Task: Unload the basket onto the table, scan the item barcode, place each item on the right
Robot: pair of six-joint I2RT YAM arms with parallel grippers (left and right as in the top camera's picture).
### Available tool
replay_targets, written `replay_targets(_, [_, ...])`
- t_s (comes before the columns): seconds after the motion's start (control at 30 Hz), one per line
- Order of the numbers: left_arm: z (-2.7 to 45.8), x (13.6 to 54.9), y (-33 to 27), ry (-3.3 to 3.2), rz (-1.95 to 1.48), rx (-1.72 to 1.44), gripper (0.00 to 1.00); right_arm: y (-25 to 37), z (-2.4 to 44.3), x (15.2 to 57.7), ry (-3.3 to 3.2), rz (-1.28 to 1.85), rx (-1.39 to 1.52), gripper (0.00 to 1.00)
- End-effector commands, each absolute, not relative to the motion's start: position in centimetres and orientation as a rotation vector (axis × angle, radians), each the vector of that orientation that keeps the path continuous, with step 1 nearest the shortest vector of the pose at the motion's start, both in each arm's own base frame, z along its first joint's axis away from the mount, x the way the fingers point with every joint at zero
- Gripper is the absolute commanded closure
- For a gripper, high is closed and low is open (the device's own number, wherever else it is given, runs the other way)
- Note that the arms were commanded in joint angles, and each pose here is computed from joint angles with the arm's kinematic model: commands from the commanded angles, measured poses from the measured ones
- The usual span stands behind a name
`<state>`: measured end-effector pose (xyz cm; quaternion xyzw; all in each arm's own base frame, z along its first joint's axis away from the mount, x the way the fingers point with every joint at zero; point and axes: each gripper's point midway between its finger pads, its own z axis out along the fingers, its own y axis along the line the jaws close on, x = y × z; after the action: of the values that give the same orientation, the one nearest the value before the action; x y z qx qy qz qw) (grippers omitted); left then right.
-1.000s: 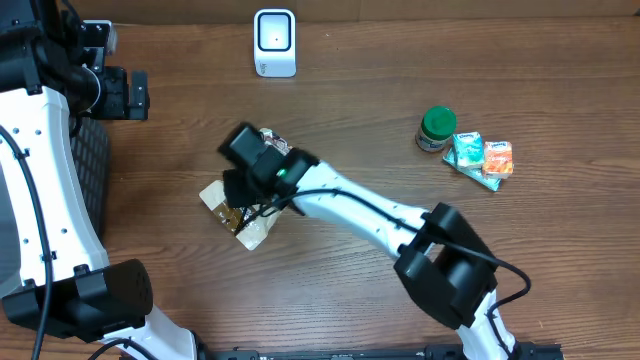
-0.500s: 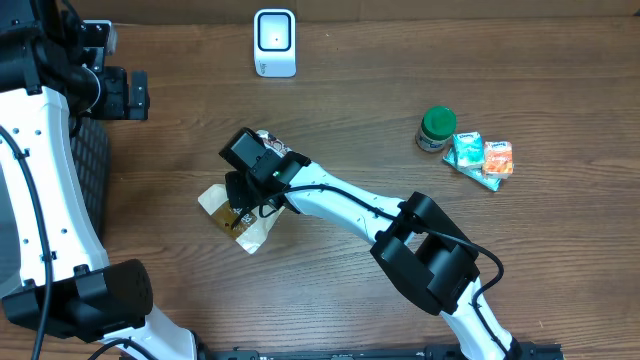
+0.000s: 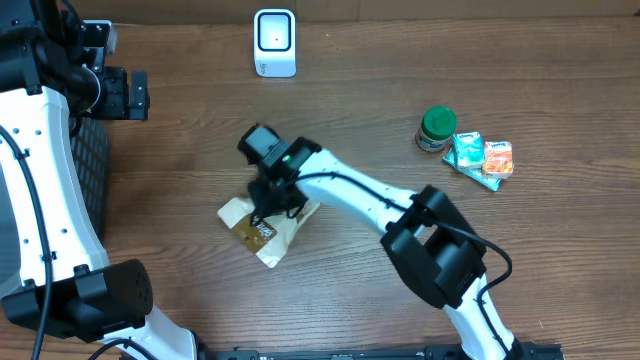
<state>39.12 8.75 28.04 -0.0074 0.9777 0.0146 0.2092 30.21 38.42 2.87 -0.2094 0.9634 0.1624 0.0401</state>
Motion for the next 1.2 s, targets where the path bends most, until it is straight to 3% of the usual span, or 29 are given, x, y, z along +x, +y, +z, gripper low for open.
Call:
replay_targets(0.0, [28.1,39.3,8.6,2.716,0.037,0.011,0.0,37.9,8.8,32.1,2.796,0.594,-0.829,0.62])
replay_targets(0.13, [28.1,39.3,8.6,2.716,0.037,0.011,0.01,34.3,13.7,32.9,2.859,0.607,-0.642,0.61])
replay_targets(0.23, [28.1,39.3,8.6,2.716,0.037,0.011,0.01,30.5,14.1,32.8,2.997,0.526,-0.378,0.62])
replay_targets(0.37, [28.1,39.3,8.6,2.716,0.037,0.011,0.0,24.7,11.1,31.9,3.169,0.224,-0.01,0.62])
replay_targets(0.63, [28.1,39.4,8.6,2.712,0.038,0.011,0.01,22.3,4.3,29.7,3.237,0.059,0.189,0.66])
replay_targets(0.97, [28.5,40.1,8.1,2.677,-0.02,-0.031,0.0,23.3,0.1,30.4,3.148,0.147,0.211,0.73])
replay_targets(1.17, [28.9,40.5,5.7,2.644,-0.247,-0.165,0.01,28.2,0.3,32.7,3.006,0.416,-0.016,0.72])
